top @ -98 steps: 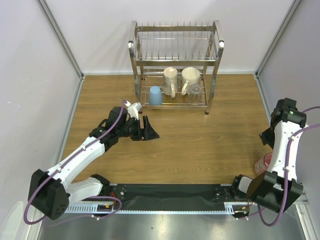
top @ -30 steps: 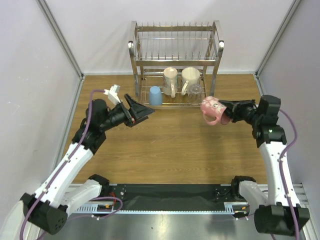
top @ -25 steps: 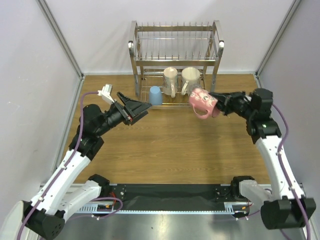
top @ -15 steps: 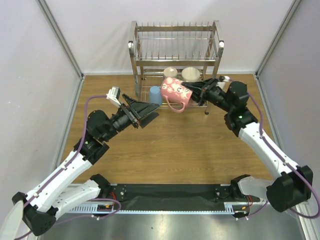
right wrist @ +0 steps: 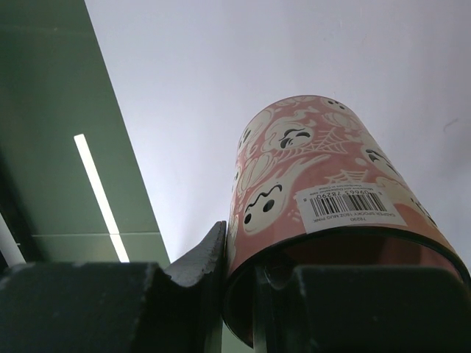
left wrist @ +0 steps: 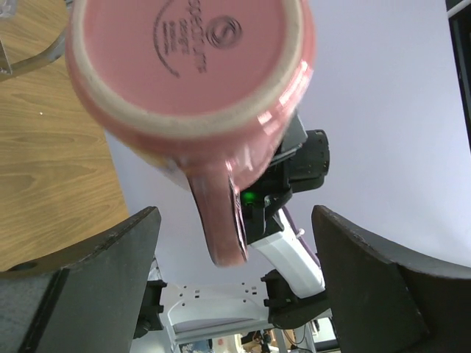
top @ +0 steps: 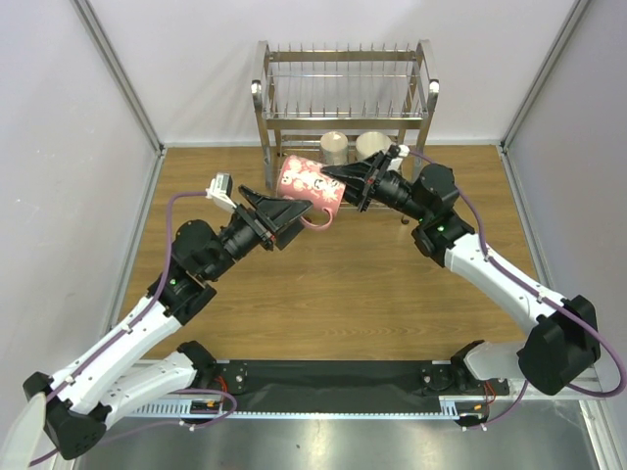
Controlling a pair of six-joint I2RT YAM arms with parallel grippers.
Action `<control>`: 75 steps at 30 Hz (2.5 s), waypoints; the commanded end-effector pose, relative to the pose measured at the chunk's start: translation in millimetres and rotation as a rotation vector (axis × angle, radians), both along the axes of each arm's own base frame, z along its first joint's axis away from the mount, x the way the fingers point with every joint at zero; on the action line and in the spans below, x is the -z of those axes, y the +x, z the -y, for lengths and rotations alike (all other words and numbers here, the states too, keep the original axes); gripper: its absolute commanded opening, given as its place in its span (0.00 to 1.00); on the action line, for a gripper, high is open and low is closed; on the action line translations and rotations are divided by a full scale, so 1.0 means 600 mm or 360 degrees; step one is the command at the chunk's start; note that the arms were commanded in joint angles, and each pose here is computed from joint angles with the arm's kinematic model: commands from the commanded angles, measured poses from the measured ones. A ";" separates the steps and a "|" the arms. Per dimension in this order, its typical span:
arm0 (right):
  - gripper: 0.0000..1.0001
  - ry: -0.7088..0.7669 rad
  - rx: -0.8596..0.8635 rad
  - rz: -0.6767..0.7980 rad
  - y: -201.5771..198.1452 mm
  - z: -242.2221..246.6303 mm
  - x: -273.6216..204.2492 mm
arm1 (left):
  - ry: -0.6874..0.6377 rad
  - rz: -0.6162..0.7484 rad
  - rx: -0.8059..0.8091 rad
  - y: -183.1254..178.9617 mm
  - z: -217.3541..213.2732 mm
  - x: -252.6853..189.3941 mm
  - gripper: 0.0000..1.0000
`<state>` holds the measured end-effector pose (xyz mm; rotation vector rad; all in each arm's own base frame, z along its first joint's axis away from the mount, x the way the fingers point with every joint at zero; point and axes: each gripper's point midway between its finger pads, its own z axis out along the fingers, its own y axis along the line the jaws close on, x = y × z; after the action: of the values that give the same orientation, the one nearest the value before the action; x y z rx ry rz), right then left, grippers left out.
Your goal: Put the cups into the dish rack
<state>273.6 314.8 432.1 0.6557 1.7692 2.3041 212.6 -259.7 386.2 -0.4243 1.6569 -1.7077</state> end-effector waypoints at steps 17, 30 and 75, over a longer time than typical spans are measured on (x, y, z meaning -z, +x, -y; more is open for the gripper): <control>0.00 0.0227 -0.0139 0.0329 -0.083 -0.009 -0.124 | -0.0010 0.0018 0.0024 0.005 0.017 -0.015 0.66; 0.00 0.0168 -0.0165 0.0339 -0.091 -0.014 -0.116 | -0.0042 0.0046 0.0082 -0.007 0.020 -0.014 0.00; 0.69 -0.0934 -0.0026 -0.0137 -0.123 0.143 0.078 | 0.0899 0.0961 -0.0342 0.105 -0.029 -0.234 0.00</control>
<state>228.6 250.2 387.6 0.6987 2.2505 1.7435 271.0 -248.7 473.8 0.0683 1.6588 -1.0712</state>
